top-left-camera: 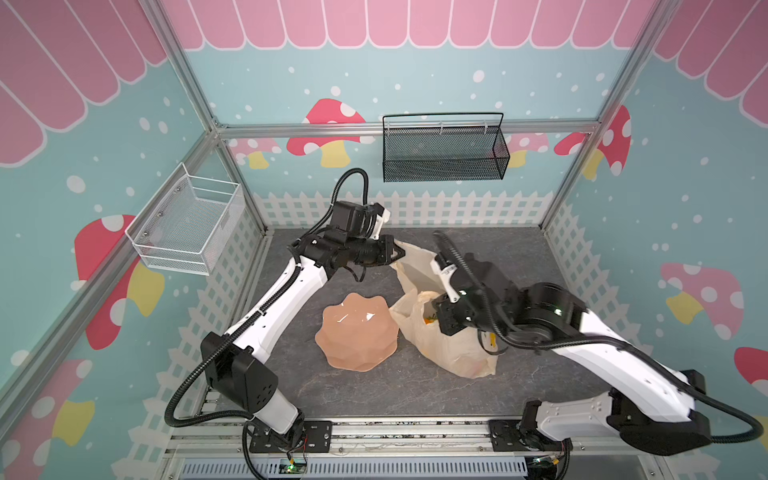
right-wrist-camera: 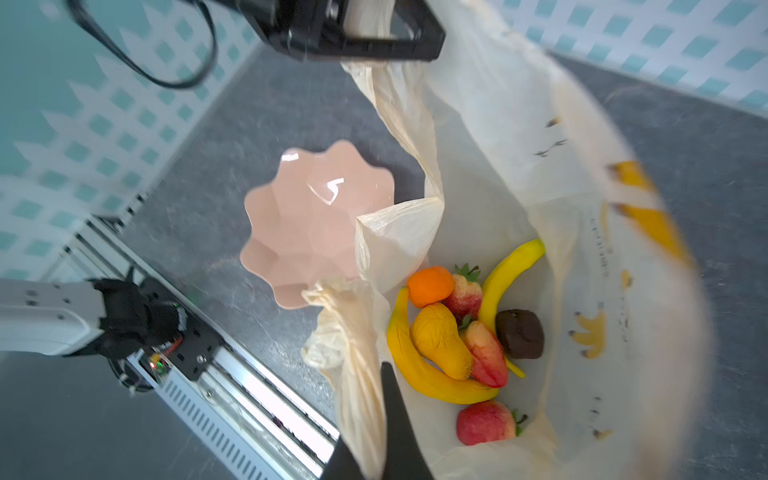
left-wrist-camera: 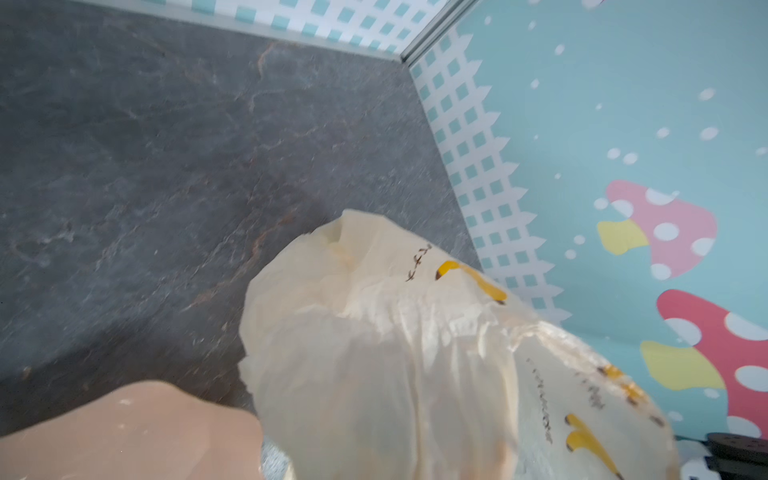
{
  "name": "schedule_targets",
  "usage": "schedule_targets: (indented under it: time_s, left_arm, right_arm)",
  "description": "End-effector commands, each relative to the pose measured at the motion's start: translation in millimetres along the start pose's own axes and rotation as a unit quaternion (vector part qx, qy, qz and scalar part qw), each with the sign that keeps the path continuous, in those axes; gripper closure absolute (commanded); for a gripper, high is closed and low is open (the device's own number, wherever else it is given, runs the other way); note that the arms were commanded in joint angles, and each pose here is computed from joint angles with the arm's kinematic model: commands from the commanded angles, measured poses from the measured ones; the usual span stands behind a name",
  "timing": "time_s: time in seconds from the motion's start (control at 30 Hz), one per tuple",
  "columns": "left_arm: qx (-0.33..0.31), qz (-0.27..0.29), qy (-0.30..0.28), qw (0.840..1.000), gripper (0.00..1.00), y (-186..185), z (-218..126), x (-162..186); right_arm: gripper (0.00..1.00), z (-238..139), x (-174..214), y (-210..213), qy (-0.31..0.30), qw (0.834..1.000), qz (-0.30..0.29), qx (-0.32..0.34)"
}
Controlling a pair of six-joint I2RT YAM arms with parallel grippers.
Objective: Place the fruits into the plastic bag
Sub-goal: 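Lift the bag upright with both grippers holding its rims, then lower the bag onto the table and open both grippers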
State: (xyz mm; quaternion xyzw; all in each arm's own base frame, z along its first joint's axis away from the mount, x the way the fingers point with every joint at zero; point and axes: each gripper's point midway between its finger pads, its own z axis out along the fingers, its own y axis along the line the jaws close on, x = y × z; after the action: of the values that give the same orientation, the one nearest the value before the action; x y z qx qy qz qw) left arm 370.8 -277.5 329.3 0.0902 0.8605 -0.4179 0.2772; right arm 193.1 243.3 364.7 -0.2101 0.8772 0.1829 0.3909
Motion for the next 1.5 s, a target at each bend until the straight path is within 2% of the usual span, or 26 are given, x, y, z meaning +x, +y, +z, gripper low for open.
schedule_targets:
  time_s: [0.0, 0.13, 0.2, 0.27, 0.4, 0.6, 0.87, 1.1, 1.27, 1.37, 1.47]
  left_arm:
    - [0.026, -0.015, -0.030, 0.999, 1.00, -22, -12, -37]
    - [0.044, -0.014, -0.044, 0.998, 1.00, -43, -16, -75]
    - [0.051, -0.010, -0.047, 0.998, 1.00, -52, -18, -87]
    - [0.046, -0.019, -0.068, 0.996, 1.00, -46, -25, -102]
    - [0.055, -0.028, -0.070, 0.996, 1.00, -48, -23, -110]
    - [0.069, -0.032, -0.050, 0.996, 1.00, -51, -3, -108]
    - [0.012, -0.031, -0.027, 0.999, 1.00, -14, 14, -94]
    - [-0.009, -0.019, -0.008, 1.000, 1.00, 1, 23, -84]
    - [-0.023, -0.010, 0.007, 1.000, 0.99, 11, 27, -75]
    - [-0.025, -0.005, 0.012, 1.000, 0.89, 14, 28, -72]
    - [-0.023, 0.000, 0.006, 1.000, 0.65, 10, 23, -74]
  right_arm:
    - [1.00, -36, -32, -21, -0.087, 0.995, 0.033, 0.026]
    - [1.00, -67, -54, -23, -0.147, 0.988, 0.034, 0.004]
    - [1.00, -69, -56, -22, -0.152, 0.988, 0.029, 0.001]
    - [1.00, -67, -55, -20, -0.148, 0.989, 0.017, -0.002]
    - [1.00, -63, -51, -19, -0.141, 0.990, 0.009, -0.003]
    - [1.00, -60, -44, -21, -0.138, 0.990, 0.009, -0.003]
    - [1.00, -28, -5, -23, -0.103, 0.994, 0.034, -0.007]
    - [1.00, -11, 25, -20, -0.077, 0.994, 0.072, -0.036]
    - [0.96, 7, 44, -16, -0.053, 0.994, 0.086, -0.044]
    - [0.91, 6, 44, -15, -0.059, 0.993, 0.091, -0.049]
    - [0.79, 1, 41, -18, -0.069, 0.992, 0.095, -0.050]
